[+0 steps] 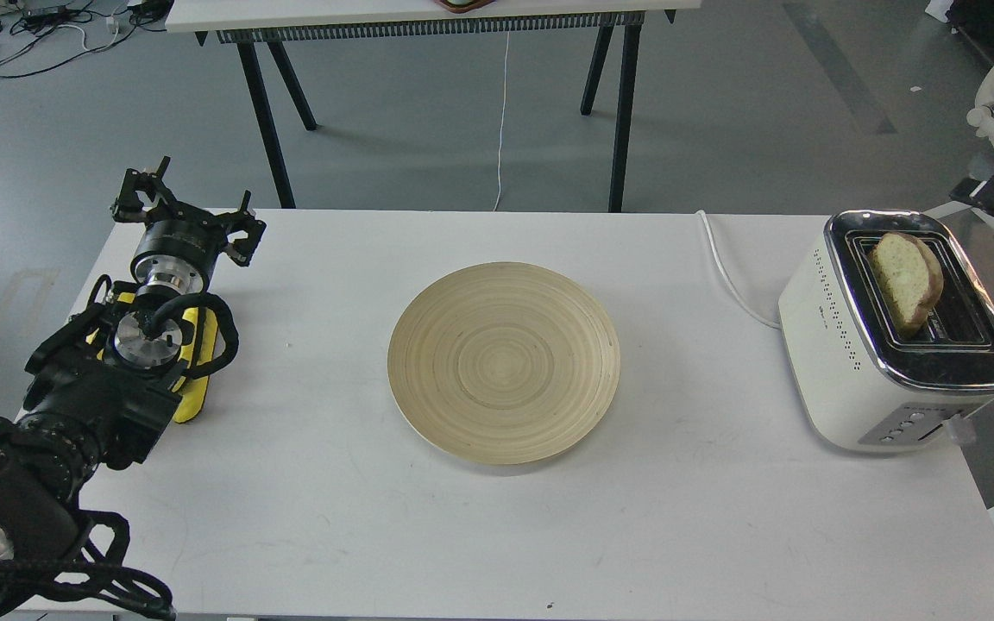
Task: Put bread in toaster with right arm
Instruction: 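Release the bread in the toaster slot and raise the right gripper away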
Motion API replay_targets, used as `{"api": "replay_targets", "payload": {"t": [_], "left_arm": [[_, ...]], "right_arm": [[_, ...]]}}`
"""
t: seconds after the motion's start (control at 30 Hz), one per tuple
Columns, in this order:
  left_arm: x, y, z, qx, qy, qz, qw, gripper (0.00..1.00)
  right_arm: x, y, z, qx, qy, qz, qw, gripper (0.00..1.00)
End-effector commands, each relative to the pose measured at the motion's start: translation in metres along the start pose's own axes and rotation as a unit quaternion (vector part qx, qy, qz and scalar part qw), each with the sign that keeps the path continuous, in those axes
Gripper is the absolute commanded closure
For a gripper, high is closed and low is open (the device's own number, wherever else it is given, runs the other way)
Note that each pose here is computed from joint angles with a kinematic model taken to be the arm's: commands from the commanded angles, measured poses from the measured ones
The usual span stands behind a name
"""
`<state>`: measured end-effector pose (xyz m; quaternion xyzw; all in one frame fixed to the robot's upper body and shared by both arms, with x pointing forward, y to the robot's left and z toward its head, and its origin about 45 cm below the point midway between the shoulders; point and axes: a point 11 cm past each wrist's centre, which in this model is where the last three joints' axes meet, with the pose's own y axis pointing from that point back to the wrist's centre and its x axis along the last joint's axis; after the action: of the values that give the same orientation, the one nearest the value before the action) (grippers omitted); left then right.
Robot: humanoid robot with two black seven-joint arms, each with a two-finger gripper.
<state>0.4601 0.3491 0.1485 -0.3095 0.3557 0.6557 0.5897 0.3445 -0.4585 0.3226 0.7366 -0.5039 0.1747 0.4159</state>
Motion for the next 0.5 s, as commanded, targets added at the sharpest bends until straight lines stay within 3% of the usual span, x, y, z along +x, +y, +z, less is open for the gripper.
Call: {"api": "replay_targets", "payload": {"t": [0.0, 0.13, 0.2, 0.47], "left_arm": [[0.000, 0.000, 0.000, 0.000, 0.000, 0.000, 1.000, 0.00], [0.000, 0.000, 0.000, 0.000, 0.000, 0.000, 1.000, 0.00], [0.000, 0.000, 0.000, 0.000, 0.000, 0.000, 1.000, 0.00], [0.000, 0.000, 0.000, 0.000, 0.000, 0.000, 1.000, 0.00]], "right_arm": [[0.014, -0.007, -0.034, 0.056, -0.089, 0.022, 0.994, 0.01], [-0.002, -0.042, -0.081, 0.129, -0.221, 0.003, 0.967, 0.01], [-0.009, -0.063, -0.094, 0.162, -0.327, -0.002, 0.931, 0.01], [-0.106, -0.140, -0.113, 0.247, -0.541, -0.064, 0.801, 0.01]]}}
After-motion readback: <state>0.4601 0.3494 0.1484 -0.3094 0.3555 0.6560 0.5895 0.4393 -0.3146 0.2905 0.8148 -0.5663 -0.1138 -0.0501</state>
